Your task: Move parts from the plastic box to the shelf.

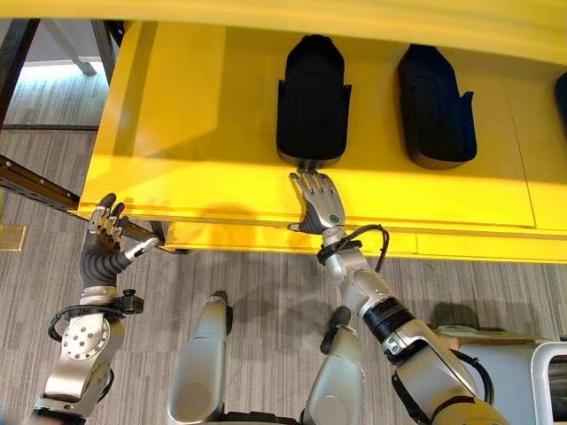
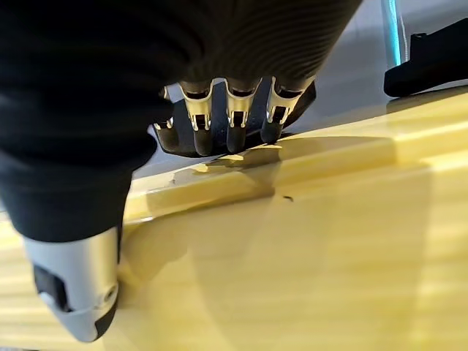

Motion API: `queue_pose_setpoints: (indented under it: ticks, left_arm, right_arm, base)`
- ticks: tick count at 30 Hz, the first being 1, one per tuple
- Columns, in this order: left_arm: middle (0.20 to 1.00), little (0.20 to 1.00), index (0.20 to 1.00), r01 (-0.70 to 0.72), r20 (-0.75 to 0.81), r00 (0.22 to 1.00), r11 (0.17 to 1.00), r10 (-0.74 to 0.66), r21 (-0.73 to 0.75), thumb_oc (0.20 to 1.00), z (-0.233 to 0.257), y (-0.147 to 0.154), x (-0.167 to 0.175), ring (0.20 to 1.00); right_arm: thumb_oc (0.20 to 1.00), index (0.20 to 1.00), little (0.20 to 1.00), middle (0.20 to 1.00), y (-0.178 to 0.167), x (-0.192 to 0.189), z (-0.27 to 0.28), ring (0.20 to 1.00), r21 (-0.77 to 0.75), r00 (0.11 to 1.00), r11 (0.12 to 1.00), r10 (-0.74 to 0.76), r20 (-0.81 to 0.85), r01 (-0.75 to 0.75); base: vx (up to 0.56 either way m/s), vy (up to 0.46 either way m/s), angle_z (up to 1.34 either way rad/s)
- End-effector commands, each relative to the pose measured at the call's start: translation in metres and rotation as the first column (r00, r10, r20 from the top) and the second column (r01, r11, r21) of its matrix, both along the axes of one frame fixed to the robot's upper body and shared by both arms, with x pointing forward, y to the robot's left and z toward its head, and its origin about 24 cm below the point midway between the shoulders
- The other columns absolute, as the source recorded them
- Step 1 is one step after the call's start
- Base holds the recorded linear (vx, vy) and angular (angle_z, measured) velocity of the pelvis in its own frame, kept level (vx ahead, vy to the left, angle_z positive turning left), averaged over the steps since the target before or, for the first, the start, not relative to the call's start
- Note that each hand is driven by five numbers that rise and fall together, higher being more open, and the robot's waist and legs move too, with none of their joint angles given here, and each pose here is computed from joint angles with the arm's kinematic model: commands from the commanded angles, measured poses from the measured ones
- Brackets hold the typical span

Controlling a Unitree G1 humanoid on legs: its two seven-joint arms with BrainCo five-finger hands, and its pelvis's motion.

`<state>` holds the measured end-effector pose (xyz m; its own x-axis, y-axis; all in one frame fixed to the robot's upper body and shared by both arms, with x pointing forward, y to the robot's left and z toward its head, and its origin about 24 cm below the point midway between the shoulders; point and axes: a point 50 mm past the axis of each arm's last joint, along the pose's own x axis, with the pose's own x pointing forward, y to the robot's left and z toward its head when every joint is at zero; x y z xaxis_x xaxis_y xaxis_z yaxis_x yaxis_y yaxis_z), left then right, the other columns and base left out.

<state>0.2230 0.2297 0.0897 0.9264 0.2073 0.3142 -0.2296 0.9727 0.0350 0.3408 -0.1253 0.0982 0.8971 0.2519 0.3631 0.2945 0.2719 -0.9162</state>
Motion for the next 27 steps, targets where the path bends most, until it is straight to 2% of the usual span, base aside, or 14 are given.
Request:
queue_pose_setpoints:
  ticks: [1, 4, 5, 9, 14, 20, 25, 27]
  left_arm:
    - [1.0, 1.0, 1.0, 0.01, 0.074, 0.997, 1.0, -0.011, 0.018, 1.0, 0.012, 0.003, -0.004, 1.0]
    - [1.0, 1.0, 1.0, -0.005, 0.072, 0.997, 1.0, 0.005, 0.009, 1.0, 0.011, 0.002, -0.002, 1.0]
    - [1.0, 1.0, 1.0, -0.017, 0.066, 0.998, 1.0, 0.016, 0.013, 1.0, 0.01, 0.003, -0.001, 1.0]
    - [1.0, 1.0, 1.0, -0.04, 0.049, 0.998, 0.999, 0.039, 0.029, 1.0, 0.006, 0.004, -0.003, 1.0]
    - [1.0, 1.0, 1.0, -0.028, 0.035, 0.999, 0.999, 0.026, 0.043, 1.0, 0.004, 0.004, -0.006, 1.0]
    - [1.0, 1.0, 1.0, 0.001, 0.016, 1.0, 0.999, -0.002, 0.049, 1.0, 0.0, 0.003, -0.006, 1.0]
    - [1.0, 1.0, 1.0, 0.01, -0.018, 1.0, 0.999, -0.009, 0.037, 1.0, -0.008, 0.003, -0.008, 1.0]
    - [1.0, 1.0, 1.0, 0.015, -0.014, 1.0, 1.0, -0.014, 0.026, 1.0, -0.009, 0.002, -0.01, 1.0]
  right_arm:
    - [1.0, 1.0, 1.0, 1.0, -0.014, 0.011, 0.039, 1.0, 0.054, 0.989, 0.997, -0.058, 0.14, 0.05]
    - [1.0, 1.0, 1.0, 1.0, -0.004, -0.003, 0.028, 1.0, 0.131, 0.995, 0.991, 0.019, 0.095, -0.031]
    - [1.0, 1.0, 1.0, 1.0, 0.001, -0.014, 0.02, 1.0, 0.198, 0.996, 0.977, 0.072, 0.058, -0.082]
    - [1.0, 1.0, 1.0, 1.0, -0.006, -0.039, 0.005, 1.0, 0.315, 0.991, 0.941, 0.133, -0.001, -0.126]
    - [1.0, 1.0, 1.0, 1.0, -0.017, -0.058, -0.004, 1.0, 0.376, 0.984, 0.916, 0.172, -0.051, -0.141]
    - [1.0, 1.0, 1.0, 1.0, -0.036, -0.077, 0.005, 1.0, 0.426, 0.982, 0.89, 0.189, -0.023, -0.161]
    - [1.0, 1.0, 1.0, 1.0, -0.05, -0.094, 0.027, 1.0, 0.496, 0.978, 0.843, 0.19, 0.084, -0.207]
    - [1.0, 1.0, 1.0, 1.0, -0.052, -0.098, 0.033, 1.0, 0.442, 0.973, 0.867, 0.2, 0.116, -0.231]
  base:
    - [0.0, 0.0, 0.0]
    - [0.0, 0.0, 0.0]
    - [0.0, 0.0, 0.0]
    - [0.0, 0.0, 0.0]
    - [0.0, -0.028, -0.13]
    - [0.05, -0.069, -0.12]
    - [0.11, -0.104, -0.39]
    - [0.06, -0.07, -0.62]
